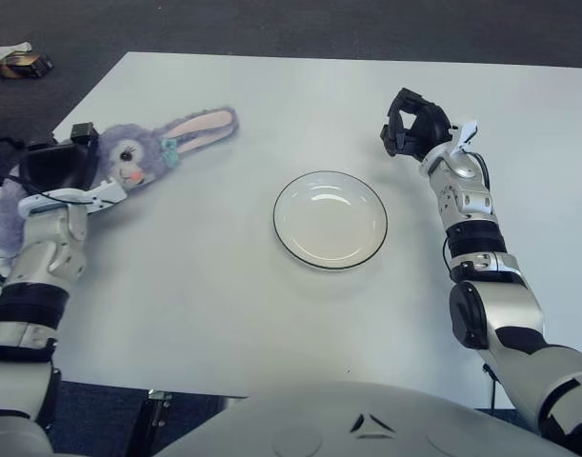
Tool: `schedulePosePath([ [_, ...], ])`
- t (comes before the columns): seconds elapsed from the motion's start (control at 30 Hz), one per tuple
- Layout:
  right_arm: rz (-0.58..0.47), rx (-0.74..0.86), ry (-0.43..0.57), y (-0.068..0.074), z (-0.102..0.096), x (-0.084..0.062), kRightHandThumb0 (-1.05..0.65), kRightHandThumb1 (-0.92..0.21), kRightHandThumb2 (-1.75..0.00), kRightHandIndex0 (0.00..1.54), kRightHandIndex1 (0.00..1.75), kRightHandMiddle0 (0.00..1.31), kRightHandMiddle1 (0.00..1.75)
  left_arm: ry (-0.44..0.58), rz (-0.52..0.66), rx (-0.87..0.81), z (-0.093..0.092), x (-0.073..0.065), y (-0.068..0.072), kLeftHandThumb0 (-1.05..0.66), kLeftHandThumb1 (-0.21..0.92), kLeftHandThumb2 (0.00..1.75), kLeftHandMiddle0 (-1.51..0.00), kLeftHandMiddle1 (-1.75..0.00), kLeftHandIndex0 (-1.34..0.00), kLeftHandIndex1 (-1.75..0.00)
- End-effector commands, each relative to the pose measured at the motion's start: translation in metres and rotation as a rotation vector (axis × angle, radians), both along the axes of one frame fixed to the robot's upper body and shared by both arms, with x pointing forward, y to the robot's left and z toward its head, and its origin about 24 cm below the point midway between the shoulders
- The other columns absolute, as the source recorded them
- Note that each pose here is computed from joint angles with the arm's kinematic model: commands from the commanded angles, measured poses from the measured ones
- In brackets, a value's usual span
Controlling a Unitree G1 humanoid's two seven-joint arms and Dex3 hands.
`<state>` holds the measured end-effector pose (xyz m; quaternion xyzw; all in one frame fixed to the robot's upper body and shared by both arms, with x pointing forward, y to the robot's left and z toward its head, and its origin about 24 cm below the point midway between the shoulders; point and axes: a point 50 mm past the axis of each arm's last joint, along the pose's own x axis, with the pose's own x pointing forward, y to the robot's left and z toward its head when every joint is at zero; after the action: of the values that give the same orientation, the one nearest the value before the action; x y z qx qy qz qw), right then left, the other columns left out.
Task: Put the doll into the plate.
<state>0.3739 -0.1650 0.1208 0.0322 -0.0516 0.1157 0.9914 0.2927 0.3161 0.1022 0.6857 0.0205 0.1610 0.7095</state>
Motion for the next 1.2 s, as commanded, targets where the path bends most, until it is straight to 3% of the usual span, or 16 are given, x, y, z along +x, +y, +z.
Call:
schedulePosePath([
  [0.0,0.005,-0.006,-0.003,-0.001,0.0,-0.001,-0.47,-0.33,-1.29,1.26,1.75,0.6,1.75,0.084,-0.062,-0.11,-0.023,0.001,-0.018,0.0,0.04,1.59,-0.86,-1.59,-0.61,-1.75],
  [0.33,0.012,-0.021,0.0,-0.001,-0.002,-0.001,-0.47,-0.34,-1.29,1.26,1.75,0.59,1.75,0.059,-0.165,-0.234,-0.015,0.022,-0.049,0.0,0.03,1.6,-0.85,-1.62,-0.62,-1.75],
  [0.53,0.011,-0.036,-0.003,-0.001,-0.004,-0.001,-0.47,-0.34,-1.28,1.26,1.75,0.59,1.75,0.073,-0.247,-0.26,-0.008,0.036,-0.076,0.0,0.03,1.61,-0.86,-1.62,-0.62,-1.75],
  [0.8,0.009,-0.038,-0.007,-0.001,-0.003,-0.001,-0.47,-0.35,-1.28,1.26,1.75,0.59,1.75,0.089,-0.329,-0.306,-0.004,0.045,-0.091,0.0,0.0,1.64,-0.87,-1.62,-0.64,-1.75],
  [1.07,0.003,-0.034,-0.055,-0.001,0.003,-0.002,-0.47,-0.35,-1.28,1.26,1.75,0.59,1.75,0.116,-0.391,-0.381,-0.004,0.064,-0.123,0.0,-0.04,1.68,-0.9,-1.62,-0.68,-1.75],
  [1.17,0.001,-0.031,-0.067,-0.001,0.004,-0.003,-0.47,-0.34,-1.28,1.26,1.75,0.59,1.75,0.13,-0.398,-0.414,-0.005,0.069,-0.128,0.0,-0.04,1.68,-0.9,-1.62,-0.68,-1.75],
])
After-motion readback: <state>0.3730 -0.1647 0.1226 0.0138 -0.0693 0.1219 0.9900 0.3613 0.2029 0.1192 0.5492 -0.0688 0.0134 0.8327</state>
